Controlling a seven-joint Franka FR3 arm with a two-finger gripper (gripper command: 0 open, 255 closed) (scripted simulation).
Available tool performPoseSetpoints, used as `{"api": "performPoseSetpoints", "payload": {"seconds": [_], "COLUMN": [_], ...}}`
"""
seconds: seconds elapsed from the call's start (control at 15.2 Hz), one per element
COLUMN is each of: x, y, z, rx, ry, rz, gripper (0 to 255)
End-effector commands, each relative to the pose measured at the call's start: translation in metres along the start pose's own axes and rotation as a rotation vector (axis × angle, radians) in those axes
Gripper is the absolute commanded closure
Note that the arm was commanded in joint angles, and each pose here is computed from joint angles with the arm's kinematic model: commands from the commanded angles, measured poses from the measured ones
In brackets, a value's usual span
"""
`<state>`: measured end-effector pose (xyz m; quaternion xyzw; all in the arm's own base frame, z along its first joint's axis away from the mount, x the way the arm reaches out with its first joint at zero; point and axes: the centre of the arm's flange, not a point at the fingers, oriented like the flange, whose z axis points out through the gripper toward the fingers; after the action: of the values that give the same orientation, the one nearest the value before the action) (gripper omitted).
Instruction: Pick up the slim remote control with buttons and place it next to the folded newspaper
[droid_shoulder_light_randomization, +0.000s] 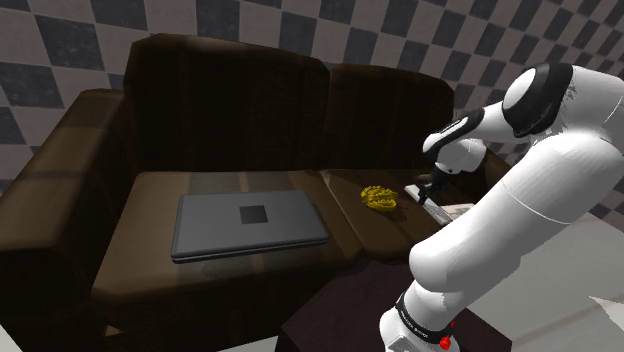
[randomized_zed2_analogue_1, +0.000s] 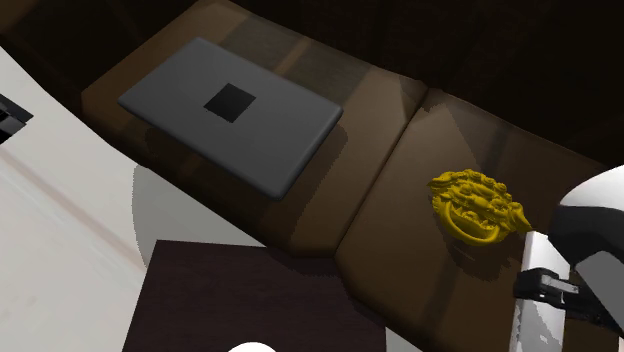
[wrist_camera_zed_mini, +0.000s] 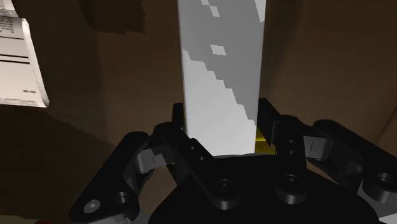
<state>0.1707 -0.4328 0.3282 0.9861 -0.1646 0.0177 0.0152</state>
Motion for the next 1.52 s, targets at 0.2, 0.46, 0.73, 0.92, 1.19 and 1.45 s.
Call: {"api": "performPoseSetpoints", "payload": {"seconds": [0.2,0.46,0.73,0.92,1.19,1.45], "x": [-0.043,-0.074,-0.074,-0.075,-0.076,-0.077], "y": [0.053,0.09,0.09,0.089,0.089,0.088], "z": [-0.002,0.002,0.023,0.039,0.06,0.081], "rx": [0.0,0.0,0.0,0.0,0.0,0.0], "ry": [0.0,0.0,0.0,0.0,0.0,0.0], "rz": [-0.002,-0.002,-0.002,-0.002,-0.002,-0.002], "gripper": [255,255,255,255,255,255]}}
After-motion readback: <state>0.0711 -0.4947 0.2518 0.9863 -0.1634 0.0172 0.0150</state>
